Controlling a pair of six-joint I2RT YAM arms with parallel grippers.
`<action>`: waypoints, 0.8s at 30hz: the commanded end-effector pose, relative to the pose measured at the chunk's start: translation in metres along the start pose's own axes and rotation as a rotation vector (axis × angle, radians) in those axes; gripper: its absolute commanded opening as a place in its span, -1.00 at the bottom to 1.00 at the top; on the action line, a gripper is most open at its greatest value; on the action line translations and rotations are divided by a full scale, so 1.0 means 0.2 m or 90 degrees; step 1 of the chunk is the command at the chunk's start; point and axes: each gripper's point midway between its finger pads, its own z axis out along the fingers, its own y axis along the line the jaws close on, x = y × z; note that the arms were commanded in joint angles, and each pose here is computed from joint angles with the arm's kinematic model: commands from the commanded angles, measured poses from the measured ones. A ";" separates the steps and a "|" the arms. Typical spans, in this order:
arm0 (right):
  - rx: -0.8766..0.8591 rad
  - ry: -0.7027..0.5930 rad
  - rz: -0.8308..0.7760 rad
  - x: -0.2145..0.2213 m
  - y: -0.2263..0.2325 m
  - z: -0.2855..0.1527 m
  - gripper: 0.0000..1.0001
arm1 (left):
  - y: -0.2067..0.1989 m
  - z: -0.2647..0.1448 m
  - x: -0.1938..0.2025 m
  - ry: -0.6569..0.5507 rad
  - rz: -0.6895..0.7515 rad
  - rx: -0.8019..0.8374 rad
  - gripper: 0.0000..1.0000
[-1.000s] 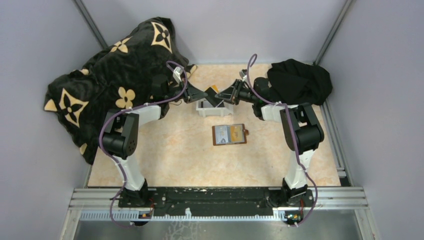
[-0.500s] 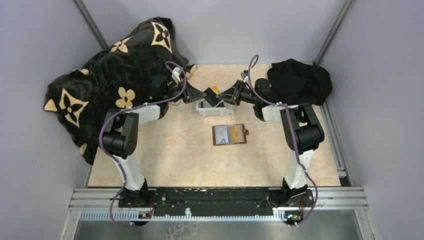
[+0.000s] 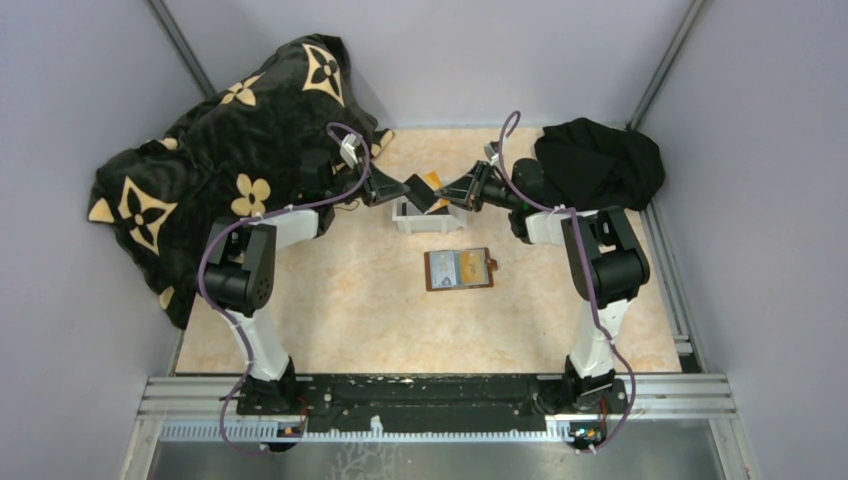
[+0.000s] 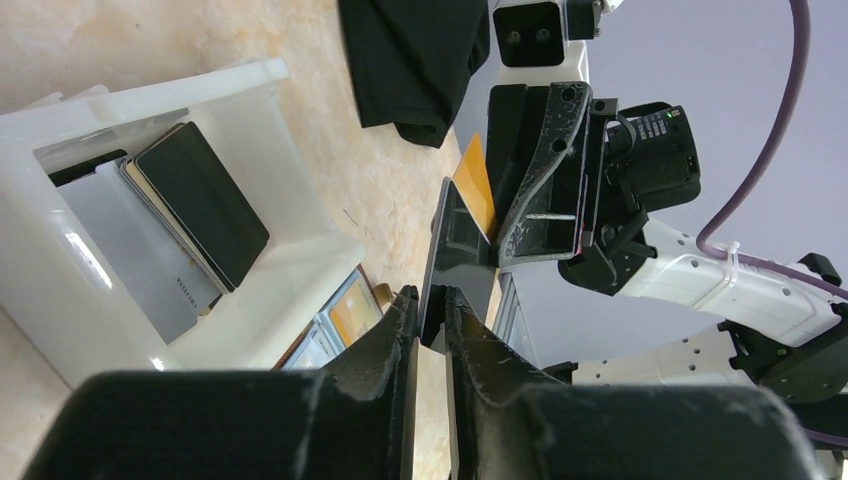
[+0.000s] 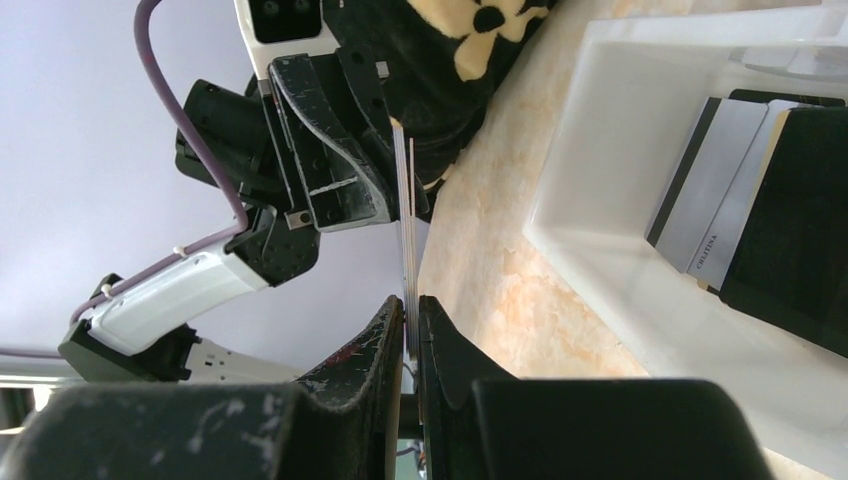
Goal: Put the credit cards into the card holder
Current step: Pick up the credit card from the storage box.
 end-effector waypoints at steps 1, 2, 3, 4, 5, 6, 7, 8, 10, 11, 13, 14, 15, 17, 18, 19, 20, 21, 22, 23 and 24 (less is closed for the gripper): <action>-0.048 -0.004 -0.051 -0.03 0.10 -0.01 -0.77 | 0.08 0.00 -0.01 -0.011 0.006 -0.018 -0.61; -0.048 -0.005 -0.051 -0.03 0.10 -0.01 -0.78 | 0.08 0.00 -0.01 -0.012 0.006 -0.017 -0.61; -0.047 -0.004 -0.050 -0.03 0.10 -0.01 -0.78 | 0.08 0.00 -0.01 -0.010 0.005 -0.017 -0.61; -0.047 -0.003 -0.050 -0.02 0.10 -0.01 -0.78 | 0.08 0.00 -0.01 -0.011 0.005 -0.017 -0.62; -0.047 -0.004 -0.050 -0.03 0.10 -0.01 -0.78 | 0.08 0.00 -0.01 -0.011 0.004 -0.018 -0.61; -0.046 -0.004 -0.049 -0.03 0.10 -0.02 -0.78 | 0.09 0.00 -0.01 -0.012 0.004 -0.019 -0.61; -0.046 -0.004 -0.049 -0.02 0.09 -0.02 -0.79 | 0.09 0.00 -0.01 -0.013 0.004 -0.020 -0.61; -0.046 -0.005 -0.049 -0.03 0.09 -0.02 -0.79 | 0.09 0.00 -0.01 -0.013 0.004 -0.020 -0.61; -0.045 -0.005 -0.048 -0.02 0.09 -0.02 -0.80 | 0.10 -0.01 -0.02 -0.016 0.003 -0.025 -0.61; -0.045 -0.005 -0.048 -0.02 0.09 -0.02 -0.80 | 0.11 -0.01 -0.02 -0.018 0.003 -0.028 -0.61; -0.043 -0.005 -0.047 -0.02 0.08 -0.03 -0.81 | 0.12 -0.02 -0.03 -0.021 0.002 -0.033 -0.61; -0.042 -0.007 -0.047 -0.02 0.08 -0.03 -0.81 | 0.12 -0.02 -0.03 -0.022 0.002 -0.035 -0.61; -0.042 -0.007 -0.046 -0.02 0.08 -0.03 -0.82 | 0.12 -0.02 -0.03 -0.022 0.002 -0.035 -0.61; -0.040 -0.008 -0.045 -0.02 0.07 -0.04 -0.82 | 0.13 -0.02 -0.03 -0.024 0.001 -0.037 -0.61; -0.040 -0.008 -0.045 -0.02 0.07 -0.04 -0.82 | 0.13 -0.02 -0.03 -0.025 0.001 -0.037 -0.62; -0.039 -0.008 -0.044 -0.02 0.07 -0.04 -0.82 | 0.13 -0.02 -0.03 -0.025 0.000 -0.038 -0.62; -0.039 -0.009 -0.045 -0.02 0.07 -0.04 -0.83 | 0.13 -0.02 -0.03 -0.026 0.000 -0.040 -0.62; -0.038 -0.010 -0.044 -0.02 0.06 -0.04 -0.82 | 0.14 -0.02 -0.03 -0.028 0.000 -0.044 -0.63; -0.038 -0.011 -0.043 -0.02 0.06 -0.05 -0.82 | 0.15 -0.02 -0.03 -0.031 -0.001 -0.047 -0.64; -0.036 -0.013 -0.043 -0.03 0.06 -0.05 -0.83 | 0.15 -0.02 -0.04 -0.033 -0.001 -0.048 -0.66; -0.034 -0.016 -0.042 -0.03 0.05 -0.06 -0.83 | 0.16 -0.02 -0.04 -0.035 -0.001 -0.048 -0.70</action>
